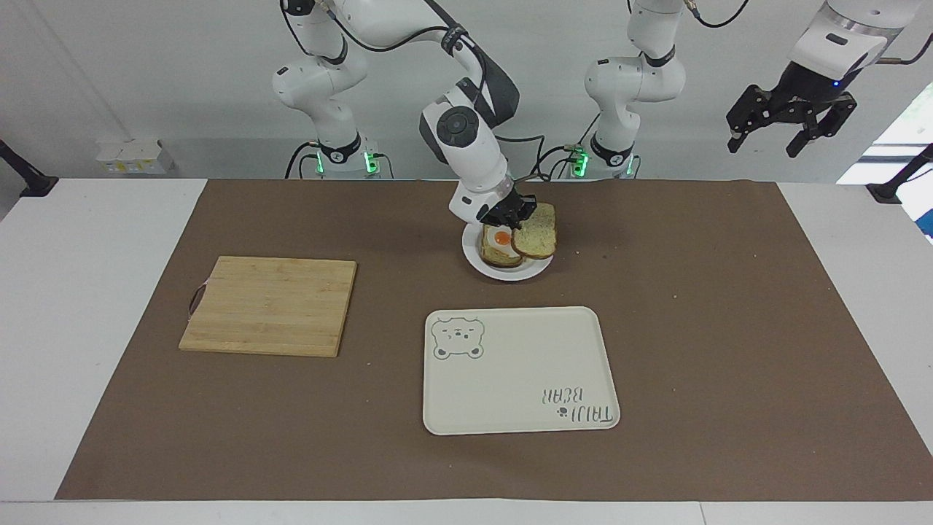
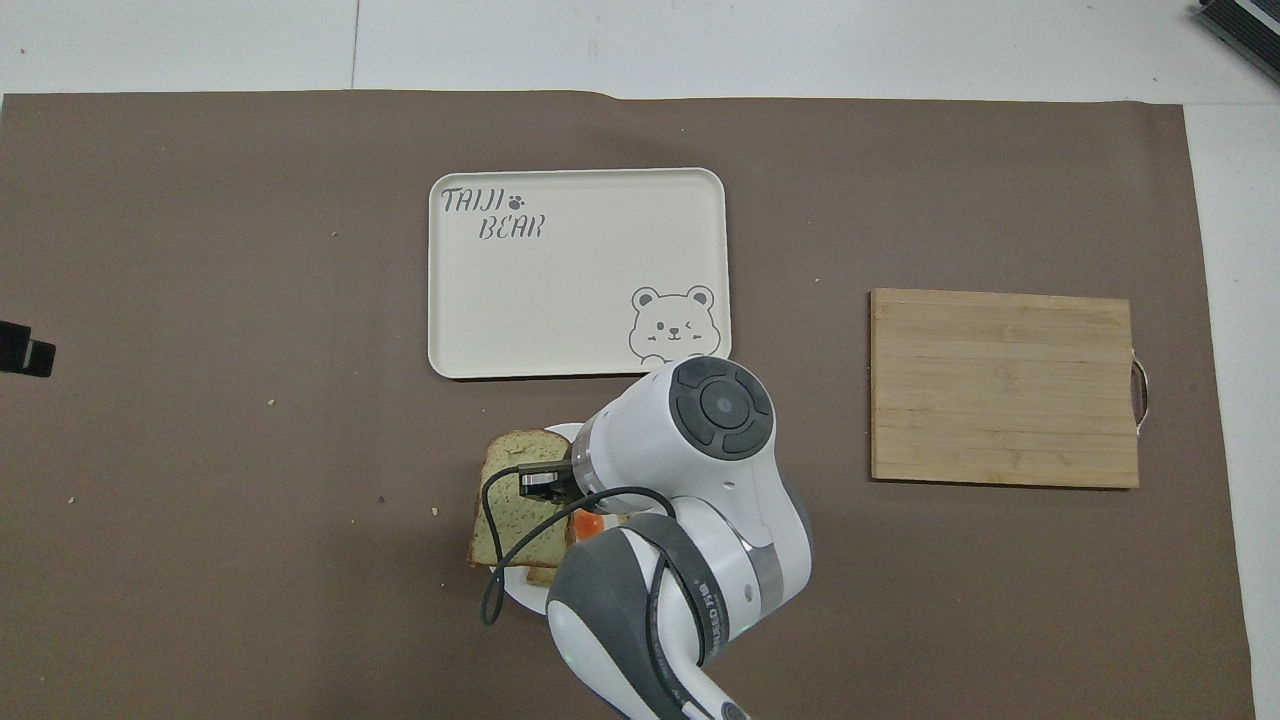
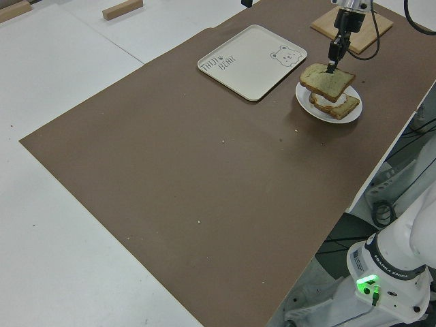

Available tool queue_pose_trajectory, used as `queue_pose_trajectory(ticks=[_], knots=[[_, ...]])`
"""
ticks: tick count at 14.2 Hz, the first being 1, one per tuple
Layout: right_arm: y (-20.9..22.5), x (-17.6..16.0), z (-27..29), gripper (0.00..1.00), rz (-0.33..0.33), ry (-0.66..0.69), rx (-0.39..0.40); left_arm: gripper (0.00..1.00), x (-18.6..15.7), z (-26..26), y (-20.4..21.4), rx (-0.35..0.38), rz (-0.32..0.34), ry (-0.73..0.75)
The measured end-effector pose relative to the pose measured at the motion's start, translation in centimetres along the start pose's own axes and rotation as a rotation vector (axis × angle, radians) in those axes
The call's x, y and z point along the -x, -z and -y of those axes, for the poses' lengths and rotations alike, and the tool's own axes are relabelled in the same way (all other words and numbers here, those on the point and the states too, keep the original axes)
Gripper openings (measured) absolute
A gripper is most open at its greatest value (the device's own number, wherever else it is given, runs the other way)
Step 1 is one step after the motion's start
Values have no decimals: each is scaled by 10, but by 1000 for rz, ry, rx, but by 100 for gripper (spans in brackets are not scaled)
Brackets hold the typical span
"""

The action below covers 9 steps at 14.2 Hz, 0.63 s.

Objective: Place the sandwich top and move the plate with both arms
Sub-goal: 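Lift the bread slice with the right gripper toward the white plate, then lay the bread slice onto the egg toast and open the right gripper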

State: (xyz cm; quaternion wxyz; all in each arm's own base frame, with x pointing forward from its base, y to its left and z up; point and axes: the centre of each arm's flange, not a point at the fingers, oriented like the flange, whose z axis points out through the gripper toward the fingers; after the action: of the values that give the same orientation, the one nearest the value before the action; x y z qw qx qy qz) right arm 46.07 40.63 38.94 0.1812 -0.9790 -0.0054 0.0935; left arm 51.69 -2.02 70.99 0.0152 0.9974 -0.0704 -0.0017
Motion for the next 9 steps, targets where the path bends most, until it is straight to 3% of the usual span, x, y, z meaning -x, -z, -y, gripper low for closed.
queue_pose_trajectory(ticks=[5, 9], knots=[[-40, 20, -25, 9, 73, 0, 60, 100, 0, -1, -1, 0, 4, -2], [-44, 27, -31, 9, 83, 0, 69, 100, 1, -2, -3, 1, 7, -2]])
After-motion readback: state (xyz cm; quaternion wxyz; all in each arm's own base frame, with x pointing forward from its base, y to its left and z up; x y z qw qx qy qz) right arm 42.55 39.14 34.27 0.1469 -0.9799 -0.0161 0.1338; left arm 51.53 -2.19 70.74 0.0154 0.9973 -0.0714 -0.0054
